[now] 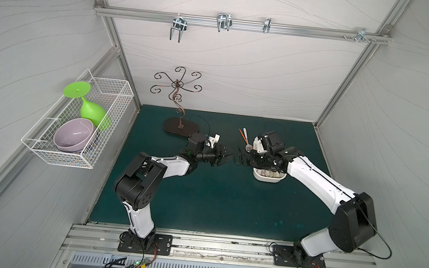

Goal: Take the scissors out of the storage box
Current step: Pick up the scissors from the storage box.

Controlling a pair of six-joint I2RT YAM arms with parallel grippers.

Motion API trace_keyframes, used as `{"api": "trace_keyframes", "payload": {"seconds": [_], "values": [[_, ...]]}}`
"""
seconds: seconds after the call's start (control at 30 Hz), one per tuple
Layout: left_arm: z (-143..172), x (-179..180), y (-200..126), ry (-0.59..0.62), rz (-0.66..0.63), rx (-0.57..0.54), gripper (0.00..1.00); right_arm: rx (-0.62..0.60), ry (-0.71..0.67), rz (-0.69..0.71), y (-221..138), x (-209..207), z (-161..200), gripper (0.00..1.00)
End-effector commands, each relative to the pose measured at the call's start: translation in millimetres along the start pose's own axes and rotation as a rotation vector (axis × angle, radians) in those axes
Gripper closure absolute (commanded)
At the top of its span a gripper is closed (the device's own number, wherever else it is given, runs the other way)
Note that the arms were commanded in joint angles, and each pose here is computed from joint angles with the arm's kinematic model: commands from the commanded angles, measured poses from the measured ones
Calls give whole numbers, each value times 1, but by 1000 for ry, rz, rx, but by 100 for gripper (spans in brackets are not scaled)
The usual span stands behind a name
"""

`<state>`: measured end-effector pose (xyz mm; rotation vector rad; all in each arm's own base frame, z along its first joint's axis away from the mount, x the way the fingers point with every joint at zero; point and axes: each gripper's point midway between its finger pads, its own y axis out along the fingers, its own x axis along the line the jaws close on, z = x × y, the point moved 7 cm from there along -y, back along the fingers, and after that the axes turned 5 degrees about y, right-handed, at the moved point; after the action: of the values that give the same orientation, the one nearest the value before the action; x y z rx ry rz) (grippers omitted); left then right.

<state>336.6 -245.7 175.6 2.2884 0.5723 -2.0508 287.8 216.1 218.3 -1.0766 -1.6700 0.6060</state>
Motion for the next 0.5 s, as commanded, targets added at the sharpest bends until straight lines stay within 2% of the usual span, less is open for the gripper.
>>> {"api": "trace_keyframes", "payload": {"seconds": [0.0, 0.27, 0.47], "values": [[4, -21, -1, 84, 31, 23, 45, -21, 5, -24, 2, 7, -3, 100], [7, -27, 1, 91, 42, 40, 48, -8, -4, -15, 7, 9, -3, 100], [9, -29, 2, 93, 47, 53, 65, -15, -4, -15, 5, 10, -3, 100]]}}
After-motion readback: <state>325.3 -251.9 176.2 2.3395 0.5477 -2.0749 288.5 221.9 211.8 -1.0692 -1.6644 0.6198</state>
